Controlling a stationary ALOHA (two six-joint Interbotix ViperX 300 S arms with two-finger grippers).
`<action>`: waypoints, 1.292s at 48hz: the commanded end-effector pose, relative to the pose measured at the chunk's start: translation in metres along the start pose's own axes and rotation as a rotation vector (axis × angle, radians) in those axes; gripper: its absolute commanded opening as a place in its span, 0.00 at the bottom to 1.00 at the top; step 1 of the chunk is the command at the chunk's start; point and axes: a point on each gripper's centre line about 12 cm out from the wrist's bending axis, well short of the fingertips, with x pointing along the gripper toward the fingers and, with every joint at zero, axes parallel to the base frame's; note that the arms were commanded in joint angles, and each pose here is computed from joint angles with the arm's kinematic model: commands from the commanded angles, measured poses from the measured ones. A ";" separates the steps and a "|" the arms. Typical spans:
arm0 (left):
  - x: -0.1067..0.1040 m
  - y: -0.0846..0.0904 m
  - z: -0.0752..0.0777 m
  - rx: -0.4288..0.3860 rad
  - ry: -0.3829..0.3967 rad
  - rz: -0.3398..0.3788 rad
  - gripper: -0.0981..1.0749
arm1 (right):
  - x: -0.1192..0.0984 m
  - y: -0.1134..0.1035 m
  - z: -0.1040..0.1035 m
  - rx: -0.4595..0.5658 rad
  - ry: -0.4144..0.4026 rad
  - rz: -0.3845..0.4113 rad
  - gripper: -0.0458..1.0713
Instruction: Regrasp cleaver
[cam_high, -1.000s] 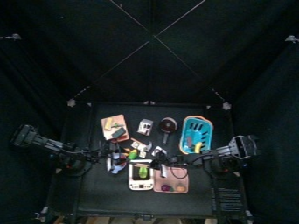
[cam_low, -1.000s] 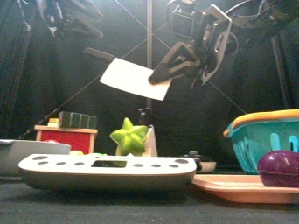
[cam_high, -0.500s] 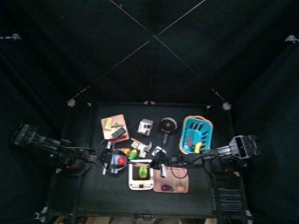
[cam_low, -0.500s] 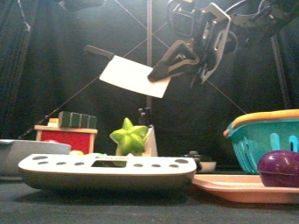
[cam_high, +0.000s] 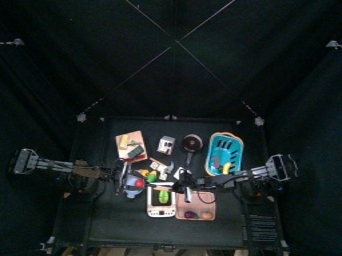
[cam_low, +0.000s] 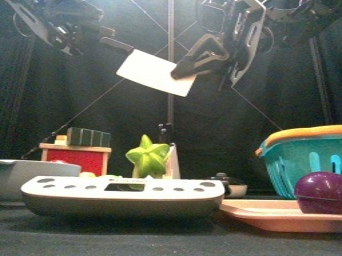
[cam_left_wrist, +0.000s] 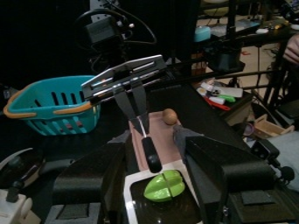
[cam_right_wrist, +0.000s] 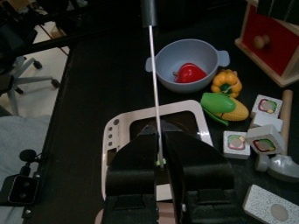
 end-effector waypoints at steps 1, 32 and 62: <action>0.000 -0.003 0.003 0.011 -0.041 -0.018 0.78 | -0.006 0.005 0.014 -0.003 -0.044 0.015 0.31; 0.014 0.007 -0.026 -0.224 0.036 0.067 0.76 | -0.004 0.005 0.011 -0.007 -0.033 0.015 0.31; 0.017 0.005 -0.027 -0.236 0.037 0.061 0.55 | 0.003 0.003 0.005 -0.003 -0.013 0.007 0.31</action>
